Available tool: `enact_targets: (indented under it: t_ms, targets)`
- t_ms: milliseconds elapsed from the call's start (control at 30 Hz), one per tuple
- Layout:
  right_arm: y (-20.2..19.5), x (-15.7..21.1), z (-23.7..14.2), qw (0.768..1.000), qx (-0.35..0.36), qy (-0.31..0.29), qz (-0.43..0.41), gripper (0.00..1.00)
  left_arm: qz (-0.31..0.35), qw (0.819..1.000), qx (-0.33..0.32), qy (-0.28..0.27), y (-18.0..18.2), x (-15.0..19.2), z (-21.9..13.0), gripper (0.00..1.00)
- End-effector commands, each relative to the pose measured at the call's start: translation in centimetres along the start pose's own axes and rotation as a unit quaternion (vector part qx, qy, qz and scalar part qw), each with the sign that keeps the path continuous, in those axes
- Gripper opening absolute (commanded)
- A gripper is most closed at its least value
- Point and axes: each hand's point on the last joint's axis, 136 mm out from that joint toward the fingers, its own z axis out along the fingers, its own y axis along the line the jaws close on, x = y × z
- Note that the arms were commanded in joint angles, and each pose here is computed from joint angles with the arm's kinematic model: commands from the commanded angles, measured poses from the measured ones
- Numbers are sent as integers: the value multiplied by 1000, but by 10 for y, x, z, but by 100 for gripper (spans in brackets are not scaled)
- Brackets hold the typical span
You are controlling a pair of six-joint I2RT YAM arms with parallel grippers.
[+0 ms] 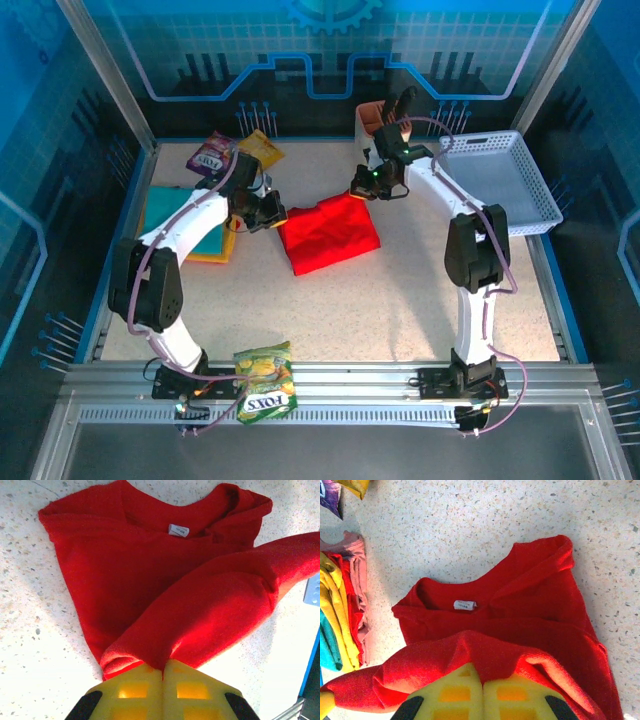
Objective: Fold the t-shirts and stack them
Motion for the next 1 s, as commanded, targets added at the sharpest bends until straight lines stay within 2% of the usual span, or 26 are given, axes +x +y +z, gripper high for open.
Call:
enact_targets:
  t_ms: [0, 667, 700, 733, 767, 800, 833, 867, 900, 967]
  targets:
    - [6, -20, -2, 999, -25, -20, -11, 0, 12, 1000, 0, -21, -2, -17, -4, 0]
    - [9, -39, 40, 998, -56, -22, -18, 0, 9, 998, -39, -39, 30, -46, 18, 0]
    - [9, -41, 43, 998, -58, -22, -20, 5, 11, 998, -44, -40, 34, -49, 21, 0]
    - [9, -43, 46, 998, -60, -23, -21, 16, 13, 998, -49, -43, 38, -53, 23, 6]
    - [8, -45, 49, 998, -60, -24, -22, 28, 16, 997, -54, -47, 42, -58, 25, 7]
    - [8, -46, 52, 997, -63, -24, -24, 35, 19, 997, -58, -51, 46, -63, 27, 11]
    - [8, -46, 55, 998, -64, -20, -21, 48, 23, 996, -65, -60, 51, -70, 29, 19]
    - [7, -45, 56, 998, -66, -17, -17, 59, 25, 994, -78, -68, 59, -78, 30, 34]
    - [10, -44, 54, 997, -71, -17, -16, 69, 22, 993, -91, -69, 66, -84, 30, 44]
    - [15, -41, 49, 997, -75, -22, -22, 75, 11, 993, -99, -59, 72, -89, 25, 46]
